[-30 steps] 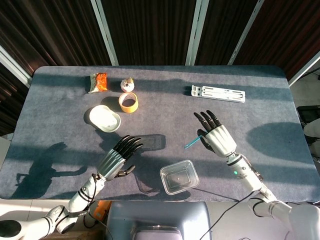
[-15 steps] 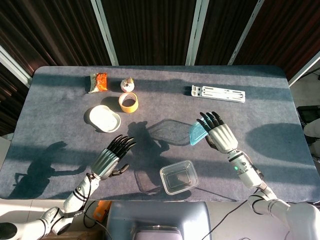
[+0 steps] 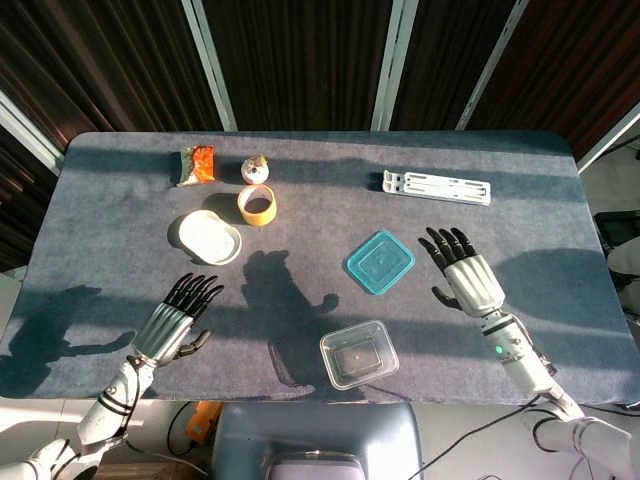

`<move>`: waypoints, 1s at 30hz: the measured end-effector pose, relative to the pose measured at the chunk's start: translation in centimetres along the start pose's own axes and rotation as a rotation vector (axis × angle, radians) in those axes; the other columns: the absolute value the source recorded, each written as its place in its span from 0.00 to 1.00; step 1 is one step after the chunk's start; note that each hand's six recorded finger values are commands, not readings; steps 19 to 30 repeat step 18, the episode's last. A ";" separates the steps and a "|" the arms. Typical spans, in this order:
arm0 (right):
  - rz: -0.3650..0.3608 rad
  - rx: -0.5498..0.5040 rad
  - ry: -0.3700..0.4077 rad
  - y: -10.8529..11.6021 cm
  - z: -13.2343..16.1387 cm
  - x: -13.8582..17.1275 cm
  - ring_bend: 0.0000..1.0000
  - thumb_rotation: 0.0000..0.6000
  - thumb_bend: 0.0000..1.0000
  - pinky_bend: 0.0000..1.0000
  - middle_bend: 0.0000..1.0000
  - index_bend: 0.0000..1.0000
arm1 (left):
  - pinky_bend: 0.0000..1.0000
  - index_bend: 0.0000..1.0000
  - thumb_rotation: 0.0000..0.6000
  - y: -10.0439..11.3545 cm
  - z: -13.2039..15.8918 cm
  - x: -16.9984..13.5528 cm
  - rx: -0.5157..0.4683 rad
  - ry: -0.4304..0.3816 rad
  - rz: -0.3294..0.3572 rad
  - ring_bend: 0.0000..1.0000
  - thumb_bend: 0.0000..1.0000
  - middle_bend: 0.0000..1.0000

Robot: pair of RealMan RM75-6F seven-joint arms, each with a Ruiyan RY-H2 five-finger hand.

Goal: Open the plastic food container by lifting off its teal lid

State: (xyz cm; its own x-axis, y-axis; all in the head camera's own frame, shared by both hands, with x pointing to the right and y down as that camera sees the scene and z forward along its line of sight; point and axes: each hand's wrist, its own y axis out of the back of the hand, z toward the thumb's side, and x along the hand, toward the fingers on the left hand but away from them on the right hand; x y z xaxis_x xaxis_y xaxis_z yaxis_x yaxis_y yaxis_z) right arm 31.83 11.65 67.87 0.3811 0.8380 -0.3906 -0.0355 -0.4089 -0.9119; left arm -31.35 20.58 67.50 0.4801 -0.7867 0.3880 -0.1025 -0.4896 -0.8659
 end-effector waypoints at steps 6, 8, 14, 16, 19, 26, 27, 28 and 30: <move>0.051 -0.025 -0.110 2.3 -0.5 7.9 0.00 1.00 0.31 0.00 0.00 0.00 | 0.00 0.00 1.00 2.1 -5.6 -7.4 0.061 0.294 -0.026 0.00 0.33 0.00; 0.045 -0.039 -0.187 3.3 -1.0 11.3 0.00 1.00 0.30 0.00 0.00 0.00 | 0.00 0.00 1.00 2.9 -6.7 -10.2 0.081 0.380 0.005 0.00 0.33 0.00; 0.025 -0.011 -0.347 4.7 -4.0 17.0 0.00 1.00 0.30 0.00 0.00 0.00 | 0.00 0.00 1.00 6.3 -7.1 -14.9 0.187 0.488 0.084 0.00 0.33 0.00; 0.007 0.005 -0.384 5.4 -5.1 18.4 0.00 1.00 0.30 0.00 0.00 0.00 | 0.00 0.00 1.00 6.5 -6.9 -15.3 0.179 0.483 0.084 0.00 0.33 0.00; 0.001 -0.001 -0.389 5.7 -5.3 18.8 0.00 1.00 0.29 0.00 0.00 0.00 | 0.00 0.00 1.00 6.5 -6.9 -15.4 0.166 0.483 0.069 0.00 0.33 0.00; 0.001 -0.001 -0.389 5.7 -5.3 18.8 0.00 1.00 0.29 0.00 0.00 0.00 | 0.00 0.00 1.00 6.5 -6.9 -15.4 0.166 0.483 0.069 0.00 0.33 0.00; 0.001 -0.001 -0.389 5.7 -5.3 18.8 0.00 1.00 0.29 0.00 0.00 0.00 | 0.00 0.00 1.00 6.5 -6.9 -15.4 0.166 0.483 0.069 0.00 0.33 0.00; 0.001 -0.001 -0.389 5.7 -5.3 18.8 0.00 1.00 0.29 0.00 0.00 0.00 | 0.00 0.00 1.00 6.5 -6.9 -15.4 0.166 0.483 0.069 0.00 0.33 0.00; 0.001 -0.001 -0.389 5.7 -5.3 18.8 0.00 1.00 0.29 0.00 0.00 0.00 | 0.00 0.00 1.00 6.5 -6.9 -15.4 0.166 0.483 0.069 0.00 0.33 0.00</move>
